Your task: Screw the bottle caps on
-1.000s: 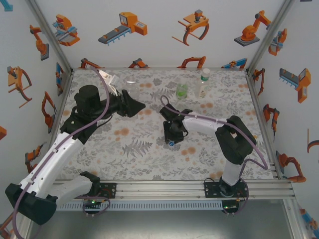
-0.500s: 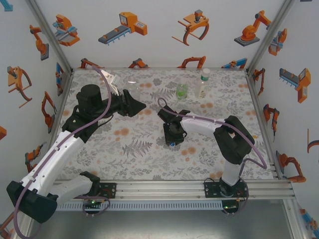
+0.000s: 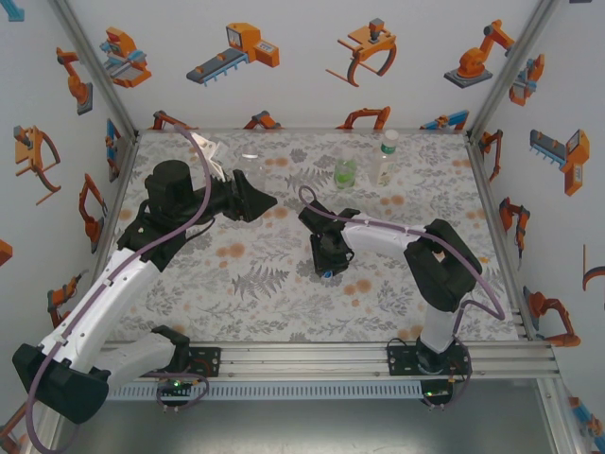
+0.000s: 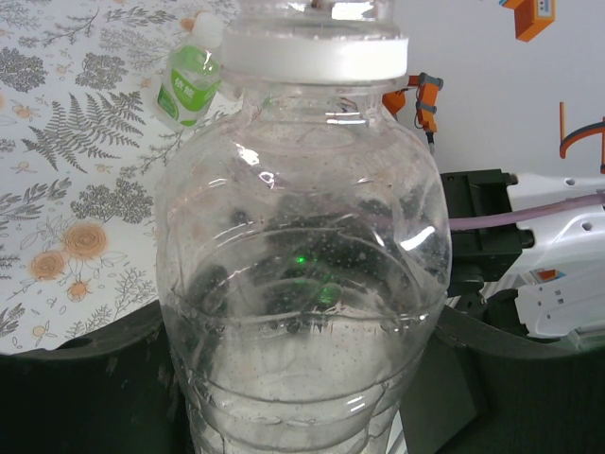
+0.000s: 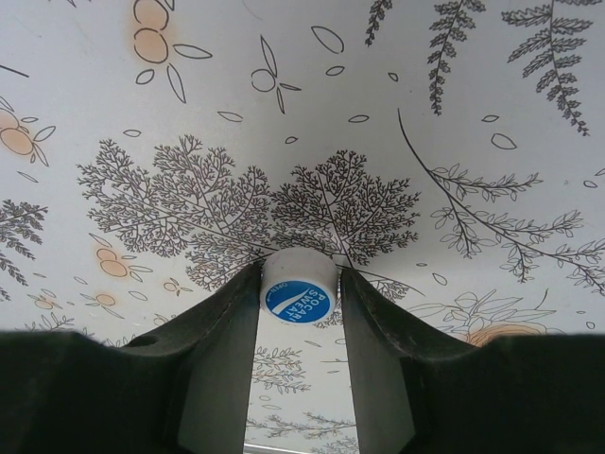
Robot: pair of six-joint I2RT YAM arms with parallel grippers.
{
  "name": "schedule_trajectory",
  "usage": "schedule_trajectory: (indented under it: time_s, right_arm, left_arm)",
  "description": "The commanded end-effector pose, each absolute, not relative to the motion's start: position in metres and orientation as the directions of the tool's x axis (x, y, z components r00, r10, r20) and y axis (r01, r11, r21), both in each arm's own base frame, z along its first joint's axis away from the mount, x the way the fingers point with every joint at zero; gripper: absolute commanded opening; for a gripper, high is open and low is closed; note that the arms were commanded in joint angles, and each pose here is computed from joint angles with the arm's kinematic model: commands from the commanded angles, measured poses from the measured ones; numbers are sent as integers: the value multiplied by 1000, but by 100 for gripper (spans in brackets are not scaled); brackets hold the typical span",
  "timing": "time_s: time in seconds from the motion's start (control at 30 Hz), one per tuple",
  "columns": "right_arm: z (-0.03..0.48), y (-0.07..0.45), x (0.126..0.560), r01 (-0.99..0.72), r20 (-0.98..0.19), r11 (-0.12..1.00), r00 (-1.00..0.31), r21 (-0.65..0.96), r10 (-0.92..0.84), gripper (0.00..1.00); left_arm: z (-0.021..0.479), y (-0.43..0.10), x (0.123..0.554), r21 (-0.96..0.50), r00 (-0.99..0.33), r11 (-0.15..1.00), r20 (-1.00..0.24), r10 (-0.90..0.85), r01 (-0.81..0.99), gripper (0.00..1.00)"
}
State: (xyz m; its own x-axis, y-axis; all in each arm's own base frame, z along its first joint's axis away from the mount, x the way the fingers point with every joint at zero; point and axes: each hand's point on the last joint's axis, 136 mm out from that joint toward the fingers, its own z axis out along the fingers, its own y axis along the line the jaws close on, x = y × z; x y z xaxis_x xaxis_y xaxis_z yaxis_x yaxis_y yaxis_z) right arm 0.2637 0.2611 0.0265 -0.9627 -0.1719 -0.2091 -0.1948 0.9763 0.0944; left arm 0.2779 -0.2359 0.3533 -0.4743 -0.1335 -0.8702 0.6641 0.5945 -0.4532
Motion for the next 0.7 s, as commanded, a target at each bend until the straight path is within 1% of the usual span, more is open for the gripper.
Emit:
schedule_trajectory:
  time_s: [0.0,0.3,0.67]
  right_arm:
    - [26,262,262,-209,-201,975,-961,74,-190,39]
    - [29,262,263,-210,-205,975,-960,69,-192,37]
    - [30,261,262,-209,-197,976,-961,65,-192,41]
  left_arm:
    - [366,-234,277,-452,-457,584,-877,-151,674,0]
    - [365,-234,278,-453,-457,584,-876,-152,674,0]
    - [364,-235,279,-457,-462,585,-873,-154,670,0]
